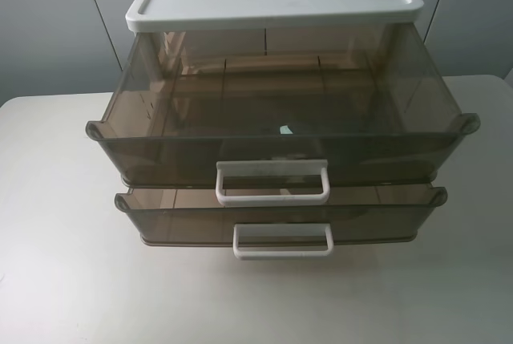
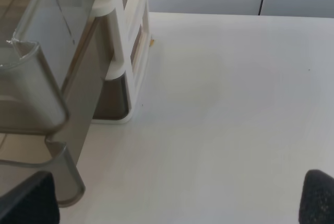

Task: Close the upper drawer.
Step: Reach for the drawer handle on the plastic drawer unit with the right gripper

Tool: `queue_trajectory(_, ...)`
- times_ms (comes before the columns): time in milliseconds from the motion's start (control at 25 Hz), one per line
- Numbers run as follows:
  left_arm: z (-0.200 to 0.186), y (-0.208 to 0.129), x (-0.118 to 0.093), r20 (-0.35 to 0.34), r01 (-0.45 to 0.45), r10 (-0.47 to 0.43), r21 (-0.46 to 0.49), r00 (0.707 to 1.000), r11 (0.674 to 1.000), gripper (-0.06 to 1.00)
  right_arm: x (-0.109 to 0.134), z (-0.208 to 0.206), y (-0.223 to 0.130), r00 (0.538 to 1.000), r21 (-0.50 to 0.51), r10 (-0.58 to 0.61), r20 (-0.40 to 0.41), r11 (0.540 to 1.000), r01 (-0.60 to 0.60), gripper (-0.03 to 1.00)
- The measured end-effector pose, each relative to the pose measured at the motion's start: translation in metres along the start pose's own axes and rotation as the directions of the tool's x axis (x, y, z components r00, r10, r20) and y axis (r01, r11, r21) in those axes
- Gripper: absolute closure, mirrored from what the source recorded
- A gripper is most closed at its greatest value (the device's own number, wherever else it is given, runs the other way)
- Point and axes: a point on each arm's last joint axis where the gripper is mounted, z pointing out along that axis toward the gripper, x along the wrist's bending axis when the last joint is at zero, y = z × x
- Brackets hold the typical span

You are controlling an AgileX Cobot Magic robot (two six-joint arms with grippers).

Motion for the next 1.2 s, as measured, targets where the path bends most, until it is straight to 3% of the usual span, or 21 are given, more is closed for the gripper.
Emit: queue_trajectory(1200, 0.0, 0.0, 0.0, 0.0, 0.0, 0.0, 0.0, 1.0, 1.0, 0.2, 0.0, 0.0, 0.0, 1.0, 0.0, 0.0, 0.0, 1.0, 0.0, 0.27)
